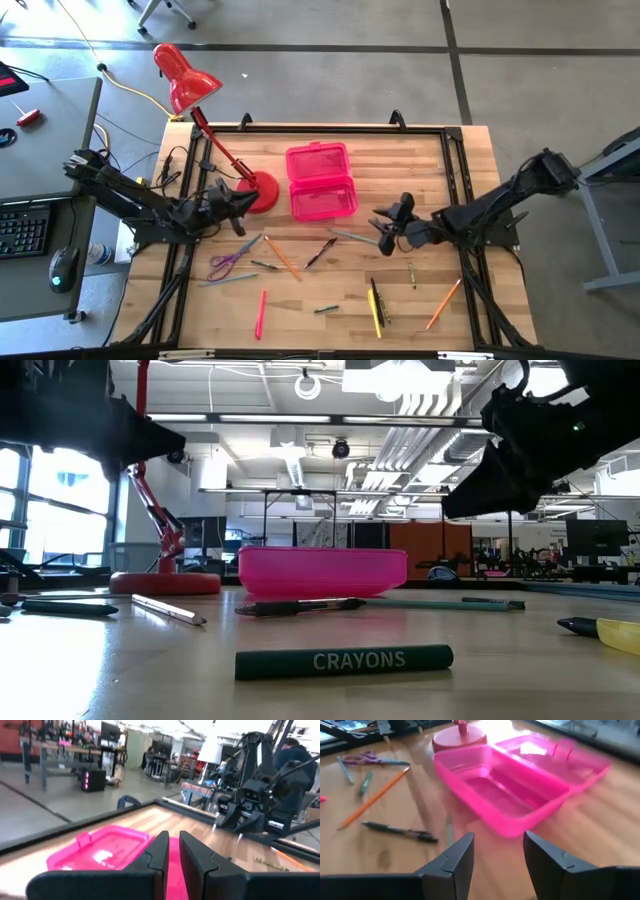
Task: Pick & place school supplies into a supply box
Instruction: Put the purple scissors into the pink supply box
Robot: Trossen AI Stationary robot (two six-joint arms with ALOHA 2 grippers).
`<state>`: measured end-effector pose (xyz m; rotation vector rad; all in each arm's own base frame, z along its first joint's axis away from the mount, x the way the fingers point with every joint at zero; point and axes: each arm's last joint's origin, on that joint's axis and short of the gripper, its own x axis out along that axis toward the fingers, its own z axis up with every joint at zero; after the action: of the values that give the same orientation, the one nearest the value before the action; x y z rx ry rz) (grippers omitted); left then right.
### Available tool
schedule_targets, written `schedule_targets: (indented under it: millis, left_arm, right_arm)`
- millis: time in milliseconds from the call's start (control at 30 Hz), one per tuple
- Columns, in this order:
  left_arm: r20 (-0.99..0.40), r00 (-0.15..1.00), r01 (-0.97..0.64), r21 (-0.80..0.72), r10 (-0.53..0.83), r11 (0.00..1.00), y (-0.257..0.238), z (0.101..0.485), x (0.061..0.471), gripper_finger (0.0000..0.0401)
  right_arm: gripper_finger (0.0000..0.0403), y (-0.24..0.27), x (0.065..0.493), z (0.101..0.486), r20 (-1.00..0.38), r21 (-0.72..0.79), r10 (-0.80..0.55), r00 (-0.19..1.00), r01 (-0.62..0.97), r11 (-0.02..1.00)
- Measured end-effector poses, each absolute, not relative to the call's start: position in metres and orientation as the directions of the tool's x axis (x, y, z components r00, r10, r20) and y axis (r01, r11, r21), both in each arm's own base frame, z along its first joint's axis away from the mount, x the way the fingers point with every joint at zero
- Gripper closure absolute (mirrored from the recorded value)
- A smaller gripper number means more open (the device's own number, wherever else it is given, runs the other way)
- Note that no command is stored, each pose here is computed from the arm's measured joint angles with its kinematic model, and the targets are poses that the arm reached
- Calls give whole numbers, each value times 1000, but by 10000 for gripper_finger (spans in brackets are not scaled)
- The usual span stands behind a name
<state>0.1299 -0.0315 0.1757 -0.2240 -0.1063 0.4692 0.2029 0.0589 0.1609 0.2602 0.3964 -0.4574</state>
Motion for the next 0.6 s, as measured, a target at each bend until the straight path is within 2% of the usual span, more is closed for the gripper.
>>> schedule_targets:
  millis: [167, 300, 433, 600]
  left_arm:
    - [-58, 921, -389, -187, 385, 902, -38, 191, 141, 327]
    - [-299, 914, -343, -214, 273, 915, -44, 223, 147, 327]
    - [-627, 769, -396, -307, 129, 866, -48, 256, 142, 327]
    - [-839, 535, -514, -413, -96, 752, -61, 279, 135, 327]
  right_arm:
    - [253, 67, 199, 159, -430, 183, -365, 825, 476, 860]
    - [253, 67, 197, 160, -392, 152, -437, 809, 526, 837]
    - [254, 67, 197, 161, -376, 137, -469, 800, 548, 825]
    - [254, 67, 197, 161, -376, 95, -468, 800, 536, 839]
